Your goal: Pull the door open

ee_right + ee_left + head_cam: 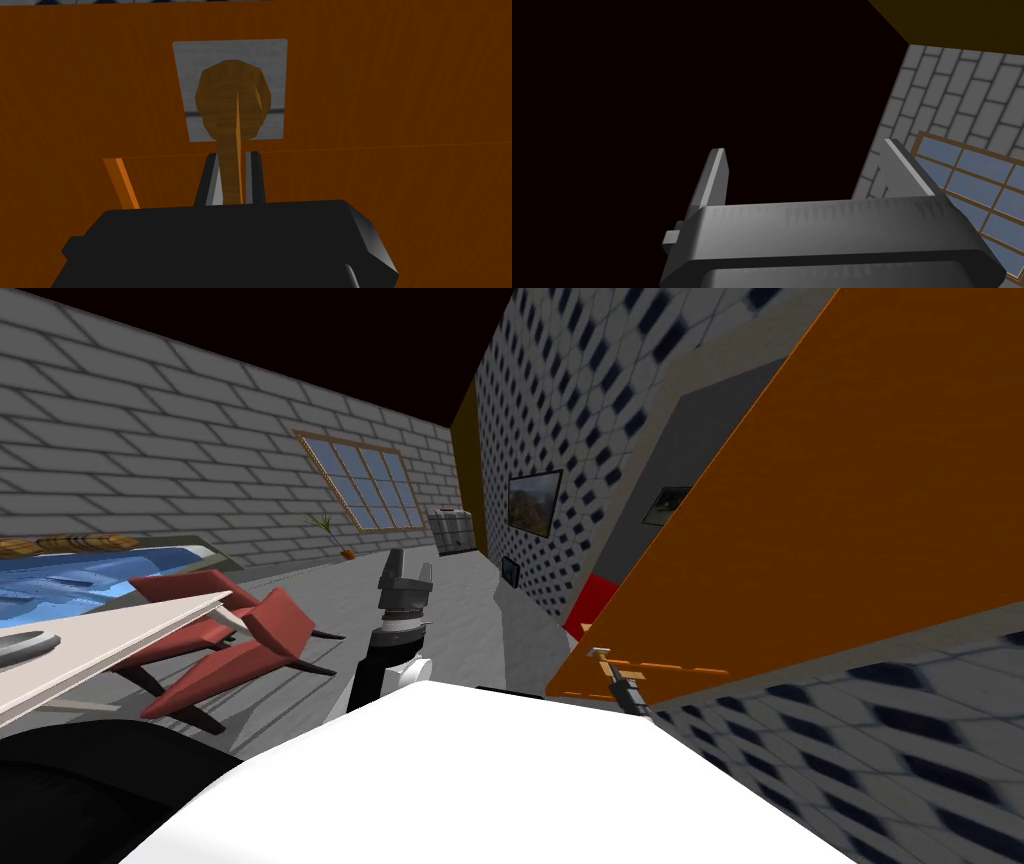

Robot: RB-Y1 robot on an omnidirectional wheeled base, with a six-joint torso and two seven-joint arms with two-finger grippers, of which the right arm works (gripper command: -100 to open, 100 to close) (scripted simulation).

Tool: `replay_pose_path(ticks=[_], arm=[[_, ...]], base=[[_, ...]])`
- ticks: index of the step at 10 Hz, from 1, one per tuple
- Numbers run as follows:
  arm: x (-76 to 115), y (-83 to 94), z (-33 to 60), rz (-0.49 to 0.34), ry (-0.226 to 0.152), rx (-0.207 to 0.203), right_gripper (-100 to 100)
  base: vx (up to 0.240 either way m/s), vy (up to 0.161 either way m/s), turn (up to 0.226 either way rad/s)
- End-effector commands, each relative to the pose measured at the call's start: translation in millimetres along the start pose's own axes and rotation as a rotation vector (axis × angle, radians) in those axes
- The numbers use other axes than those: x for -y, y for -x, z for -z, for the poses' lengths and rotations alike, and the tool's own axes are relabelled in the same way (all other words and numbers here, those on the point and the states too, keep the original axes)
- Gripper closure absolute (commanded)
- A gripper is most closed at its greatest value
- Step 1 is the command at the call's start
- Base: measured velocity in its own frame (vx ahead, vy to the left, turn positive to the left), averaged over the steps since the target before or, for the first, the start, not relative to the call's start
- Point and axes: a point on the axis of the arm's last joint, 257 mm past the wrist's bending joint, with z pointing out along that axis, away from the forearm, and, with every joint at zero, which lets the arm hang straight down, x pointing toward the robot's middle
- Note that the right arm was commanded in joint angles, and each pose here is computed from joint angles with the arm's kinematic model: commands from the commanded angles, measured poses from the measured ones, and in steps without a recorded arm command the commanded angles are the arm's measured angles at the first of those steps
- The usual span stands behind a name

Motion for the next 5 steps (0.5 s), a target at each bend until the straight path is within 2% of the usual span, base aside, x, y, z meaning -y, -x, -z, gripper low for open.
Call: replay_pose_path(ticks=[1, 3, 4, 5], arm=[[-0.8, 0.3, -2.4, 0.002, 0.001, 0.005, 100], [-0.7, -1.0, -11.8, 0.005, 0.002, 0.016, 100], [-0.7, -2.1, -18.5, 0.006, 0.003, 0.024, 100], [-0.7, -2.1, -18.5, 0.006, 0.003, 0.024, 100]], base=[[-0.083, -0.030, 0.053], [-0.091, -0.041, 0.088], [-0.179, -0.087, 0.199], [-0.131, -0.055, 0.087]])
